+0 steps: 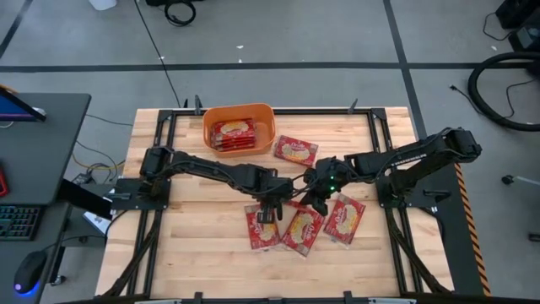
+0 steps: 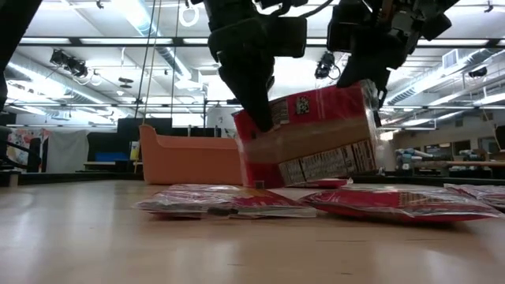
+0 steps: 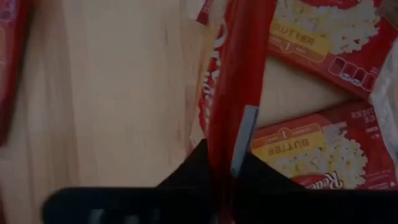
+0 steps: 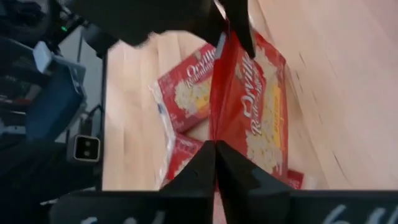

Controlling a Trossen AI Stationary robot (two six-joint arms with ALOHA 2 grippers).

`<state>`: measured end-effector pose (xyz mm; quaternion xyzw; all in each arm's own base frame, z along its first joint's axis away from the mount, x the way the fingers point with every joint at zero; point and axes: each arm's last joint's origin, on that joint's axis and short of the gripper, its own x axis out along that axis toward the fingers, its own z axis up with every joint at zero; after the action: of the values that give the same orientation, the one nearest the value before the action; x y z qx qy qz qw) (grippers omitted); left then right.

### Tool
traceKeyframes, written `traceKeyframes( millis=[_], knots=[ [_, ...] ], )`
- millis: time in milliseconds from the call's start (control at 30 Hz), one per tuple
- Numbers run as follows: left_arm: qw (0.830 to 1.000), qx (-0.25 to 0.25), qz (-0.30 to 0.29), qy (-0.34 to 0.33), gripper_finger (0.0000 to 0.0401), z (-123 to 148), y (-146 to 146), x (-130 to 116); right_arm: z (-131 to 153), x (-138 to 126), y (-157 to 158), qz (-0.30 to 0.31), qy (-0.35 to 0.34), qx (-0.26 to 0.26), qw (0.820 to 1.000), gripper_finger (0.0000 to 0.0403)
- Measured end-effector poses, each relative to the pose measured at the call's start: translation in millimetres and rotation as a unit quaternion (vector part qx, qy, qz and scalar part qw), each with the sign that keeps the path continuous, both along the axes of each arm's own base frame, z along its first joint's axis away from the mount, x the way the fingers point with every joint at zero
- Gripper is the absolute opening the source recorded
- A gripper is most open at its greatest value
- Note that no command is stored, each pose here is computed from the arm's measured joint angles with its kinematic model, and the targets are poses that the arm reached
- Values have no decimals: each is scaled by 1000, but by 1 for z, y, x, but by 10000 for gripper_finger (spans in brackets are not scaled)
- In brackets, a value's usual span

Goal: Sort popcorn bags into baskets
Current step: Put the red popcorn bag into the orange bin

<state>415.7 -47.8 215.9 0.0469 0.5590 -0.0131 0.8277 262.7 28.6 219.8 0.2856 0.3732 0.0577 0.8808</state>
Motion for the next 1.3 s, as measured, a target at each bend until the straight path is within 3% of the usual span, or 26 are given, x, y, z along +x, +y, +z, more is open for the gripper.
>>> traceKeyframes(
  millis=[200, 400, 567, 733, 900, 1133, 1300],
  knots=[
    [1000, -7, 5, 10, 33, 7, 8, -5, 1, 1, -4, -9, -4, -1, 1000, 67],
    [998, 28, 32, 37, 26, 32, 34, -26, 8, -9, -18, -36, 3, -14, 999, 93],
    [997, 43, 61, 34, 31, 71, 63, -55, 15, -22, -27, -76, 13, -54, 996, 93],
    [994, -8, 106, 21, 33, 106, 101, -91, 21, -31, -31, -105, 15, -97, 990, 94],
    [987, 19, 161, 20, 34, 125, 140, -122, 23, -31, -33, -119, 7, -123, 985, 93],
    [976, 78, 201, 20, 35, 128, 188, -140, 22, -31, -34, -125, 10, -129, 984, 93],
    [976, 90, 193, 46, 35, 99, 215, -140, 22, -31, -36, -141, 11, -139, 980, 93]
  ],
)
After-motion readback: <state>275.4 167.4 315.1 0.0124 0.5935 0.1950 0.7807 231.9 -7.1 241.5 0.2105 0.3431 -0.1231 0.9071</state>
